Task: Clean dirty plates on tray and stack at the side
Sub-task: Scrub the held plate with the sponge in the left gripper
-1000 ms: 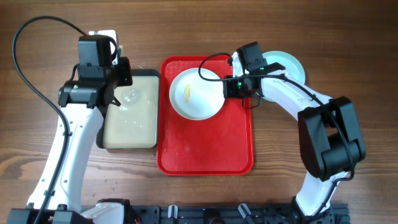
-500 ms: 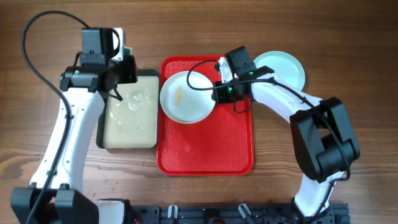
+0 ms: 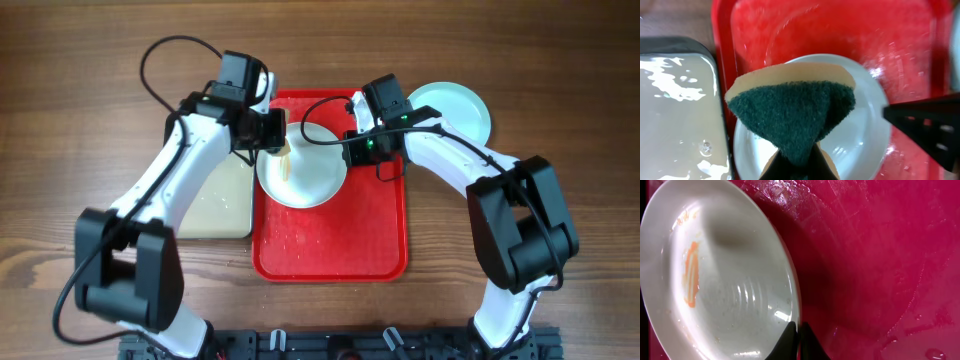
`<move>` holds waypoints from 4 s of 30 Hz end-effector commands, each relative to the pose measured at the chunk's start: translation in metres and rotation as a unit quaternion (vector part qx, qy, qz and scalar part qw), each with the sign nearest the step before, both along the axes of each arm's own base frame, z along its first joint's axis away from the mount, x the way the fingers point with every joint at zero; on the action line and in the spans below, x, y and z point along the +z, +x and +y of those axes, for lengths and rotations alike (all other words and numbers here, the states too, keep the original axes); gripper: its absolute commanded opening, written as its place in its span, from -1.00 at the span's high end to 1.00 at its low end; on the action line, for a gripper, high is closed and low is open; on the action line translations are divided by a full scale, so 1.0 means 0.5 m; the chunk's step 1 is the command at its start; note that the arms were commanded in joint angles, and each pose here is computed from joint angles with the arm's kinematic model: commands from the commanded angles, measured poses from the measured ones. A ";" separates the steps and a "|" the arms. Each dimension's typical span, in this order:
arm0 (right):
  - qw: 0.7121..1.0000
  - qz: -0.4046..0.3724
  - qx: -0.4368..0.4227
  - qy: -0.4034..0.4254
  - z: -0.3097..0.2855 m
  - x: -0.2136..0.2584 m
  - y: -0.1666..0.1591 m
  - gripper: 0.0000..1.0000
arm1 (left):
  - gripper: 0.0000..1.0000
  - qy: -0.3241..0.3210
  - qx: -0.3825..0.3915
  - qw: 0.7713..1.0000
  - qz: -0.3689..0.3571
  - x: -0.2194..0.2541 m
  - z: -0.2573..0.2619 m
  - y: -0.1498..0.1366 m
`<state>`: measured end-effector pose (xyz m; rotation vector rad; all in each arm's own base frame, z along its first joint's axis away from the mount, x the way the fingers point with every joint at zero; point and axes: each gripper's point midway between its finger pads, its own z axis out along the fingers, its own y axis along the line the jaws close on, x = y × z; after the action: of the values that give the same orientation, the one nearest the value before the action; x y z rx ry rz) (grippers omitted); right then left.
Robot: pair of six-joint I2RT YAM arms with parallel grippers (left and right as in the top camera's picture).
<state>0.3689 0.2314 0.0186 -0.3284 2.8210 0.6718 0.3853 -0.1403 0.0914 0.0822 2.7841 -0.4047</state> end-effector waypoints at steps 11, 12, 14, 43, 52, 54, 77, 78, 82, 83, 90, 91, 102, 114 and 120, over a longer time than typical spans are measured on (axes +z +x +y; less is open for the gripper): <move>1.000 -0.015 0.001 -0.017 -0.006 -0.008 0.015 0.62 | 0.92 0.033 0.037 0.993 0.104 -0.085 0.014 -0.059; 1.000 -0.015 0.001 -0.017 -0.006 -0.008 0.015 0.62 | 0.92 0.034 0.036 0.993 0.107 -0.090 0.012 -0.064; 1.000 -0.014 0.001 -0.017 -0.007 -0.008 0.014 0.61 | 0.92 0.032 0.033 0.994 0.101 -0.103 0.006 -0.065; 1.000 0.000 -0.009 -0.015 0.001 -0.019 0.007 0.91 | 0.92 0.077 0.037 0.992 0.092 -0.248 -0.020 -0.122; 1.000 0.001 -0.007 -0.012 0.003 -0.018 0.006 0.91 | 0.92 -0.012 -0.007 0.989 0.145 -0.253 -0.110 -0.164; 1.000 0.001 -0.007 -0.012 0.003 -0.018 0.006 0.91 | 0.92 -0.034 -0.014 0.989 0.146 -0.240 -0.128 -0.159; 1.000 0.000 -0.007 -0.012 0.003 -0.017 0.006 0.91 | 0.92 0.134 -0.028 0.991 0.001 -0.121 -0.052 0.000; 1.000 0.001 -0.007 -0.012 0.003 -0.018 0.006 0.91 | 0.92 0.138 -0.033 0.990 0.006 -0.132 -0.052 -0.001; 1.000 0.001 -0.007 -0.012 0.003 -0.018 0.006 0.91 | 0.92 0.149 -0.040 0.988 0.027 -0.175 -0.048 -0.009; 1.000 0.000 -0.007 -0.012 0.003 -0.017 0.006 0.91 | 0.92 0.150 -0.040 0.987 0.030 -0.180 -0.047 -0.010; 1.000 0.001 -0.007 -0.012 0.003 -0.018 0.006 0.91 | 0.92 0.012 -0.122 0.985 0.122 -0.200 -0.142 -0.093; 1.000 0.000 -0.007 -0.012 0.003 -0.018 0.006 0.91 | 0.92 -0.026 -0.140 0.982 0.126 -0.184 -0.167 -0.101; 1.000 0.000 -0.007 -0.012 0.003 -0.018 0.006 0.91 | 0.92 0.125 -0.077 0.989 0.010 -0.044 -0.058 -0.017; 1.000 0.000 -0.007 -0.012 0.003 -0.018 0.006 0.92 | 0.92 0.145 -0.019 0.984 0.098 -0.154 0.024 -0.043; 1.000 0.000 -0.007 -0.012 0.003 -0.018 0.006 0.91 | 0.92 0.115 -0.021 0.983 0.139 -0.199 -0.002 -0.065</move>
<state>0.3734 0.2263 0.0142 -0.3091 2.8204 0.6027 0.3681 -0.1304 0.0137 0.1689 3.0126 -0.0170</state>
